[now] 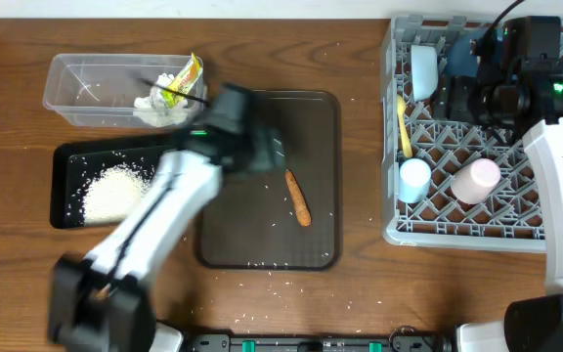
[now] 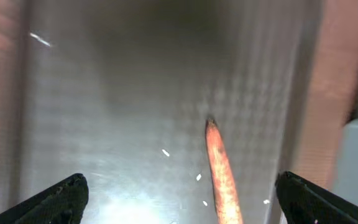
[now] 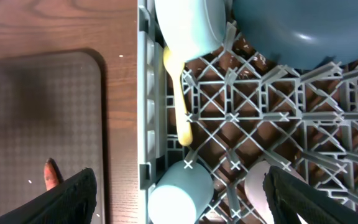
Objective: Sort waste into correct bins and load items into the dishwasher rack
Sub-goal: 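Reach the left gripper to the carrot on the brown tray and grasp it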
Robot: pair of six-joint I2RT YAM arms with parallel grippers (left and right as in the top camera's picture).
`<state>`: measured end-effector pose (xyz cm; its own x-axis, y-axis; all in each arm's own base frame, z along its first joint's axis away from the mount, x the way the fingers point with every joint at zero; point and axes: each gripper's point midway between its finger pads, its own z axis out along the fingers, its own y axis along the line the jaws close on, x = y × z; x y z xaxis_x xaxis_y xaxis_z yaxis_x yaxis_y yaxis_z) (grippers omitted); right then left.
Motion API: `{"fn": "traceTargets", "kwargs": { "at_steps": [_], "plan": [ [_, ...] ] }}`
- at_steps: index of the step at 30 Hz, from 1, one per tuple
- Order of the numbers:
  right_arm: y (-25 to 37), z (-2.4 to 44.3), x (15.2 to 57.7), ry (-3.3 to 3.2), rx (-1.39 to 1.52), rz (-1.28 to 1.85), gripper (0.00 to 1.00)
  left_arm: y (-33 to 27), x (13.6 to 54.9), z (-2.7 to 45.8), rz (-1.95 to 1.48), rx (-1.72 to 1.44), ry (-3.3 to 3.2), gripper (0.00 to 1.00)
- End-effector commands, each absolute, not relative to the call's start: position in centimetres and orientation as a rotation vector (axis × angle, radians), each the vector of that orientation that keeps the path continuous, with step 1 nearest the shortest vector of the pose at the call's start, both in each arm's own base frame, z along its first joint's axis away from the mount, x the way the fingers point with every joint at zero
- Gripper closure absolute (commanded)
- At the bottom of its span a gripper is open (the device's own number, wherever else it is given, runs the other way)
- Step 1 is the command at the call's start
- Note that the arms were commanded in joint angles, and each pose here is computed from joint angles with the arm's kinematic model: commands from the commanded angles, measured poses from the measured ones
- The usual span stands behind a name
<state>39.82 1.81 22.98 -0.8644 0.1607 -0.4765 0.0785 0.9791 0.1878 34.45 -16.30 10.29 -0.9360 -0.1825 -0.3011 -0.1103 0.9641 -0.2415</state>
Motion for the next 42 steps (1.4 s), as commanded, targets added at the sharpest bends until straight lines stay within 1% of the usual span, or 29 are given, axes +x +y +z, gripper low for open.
{"fn": "traceTargets", "kwargs": {
  "at_steps": [1, 5, 9, 12, 14, 18, 21, 26, 32, 36, 39, 42],
  "plan": [
    [1.7, 23.8, 39.8, 2.596, 0.19, 0.225, 0.15, -16.4, 34.1, 7.1, -0.158, -0.273, 2.817, 0.01],
    [1.7, 23.8, 39.8, 2.596, 0.19, 0.225, 0.15, -18.0, 33.2, 4.3, -0.117, -0.193, 2.88, 0.01],
    [1.7, 23.8, 39.7, 2.599, 0.19, 0.224, 0.15, -19.2, 32.3, 2.6, -0.084, -0.074, 2.921, 0.01],
    [1.7, 23.7, 39.7, 2.6, 0.191, 0.224, 0.15, -19.9, 32.5, 2.5, -0.099, -0.019, 2.91, 0.01],
    [1.7, 23.7, 39.7, 2.6, 0.19, 0.225, 0.15, -20.4, 32.4, 2.6, -0.138, 0.035, 2.915, 0.08],
    [1.7, 23.7, 39.6, 2.606, 0.191, 0.224, 0.15, -20.8, 31.9, 2.4, -0.158, 0.129, 2.934, 0.09],
    [1.4, 23.5, 39.3, 2.619, 0.199, 0.203, 0.15, -20.8, 31.7, 2.1, -0.155, 0.141, 2.946, 0.13],
    [1.2, 23.4, 39.3, 2.62, 0.203, 0.187, 0.14, -21.7, 30.4, 2.0, -0.247, 0.282, 2.989, 0.19],
    [1.2, 23.4, 39.3, 2.62, 0.202, 0.187, 0.14, -20.4, 27.7, 1.2, -0.168, 0.428, 3.092, 0.2],
    [1.2, 23.4, 39.2, 2.621, 0.203, 0.187, 0.14, -20.2, 27.5, 0.5, -0.157, 0.437, 3.113, 0.19],
    [1.2, 23.4, 39.2, 2.623, 0.203, 0.187, 0.14, -20.3, 27.2, 0.0, -0.145, 0.45, 3.125, 0.22],
    [1.2, 23.4, 39.1, 2.627, 0.203, 0.187, 0.15, -19.9, 26.6, -0.9, -0.117, 0.543, 3.152, 0.23]
  ]
}}
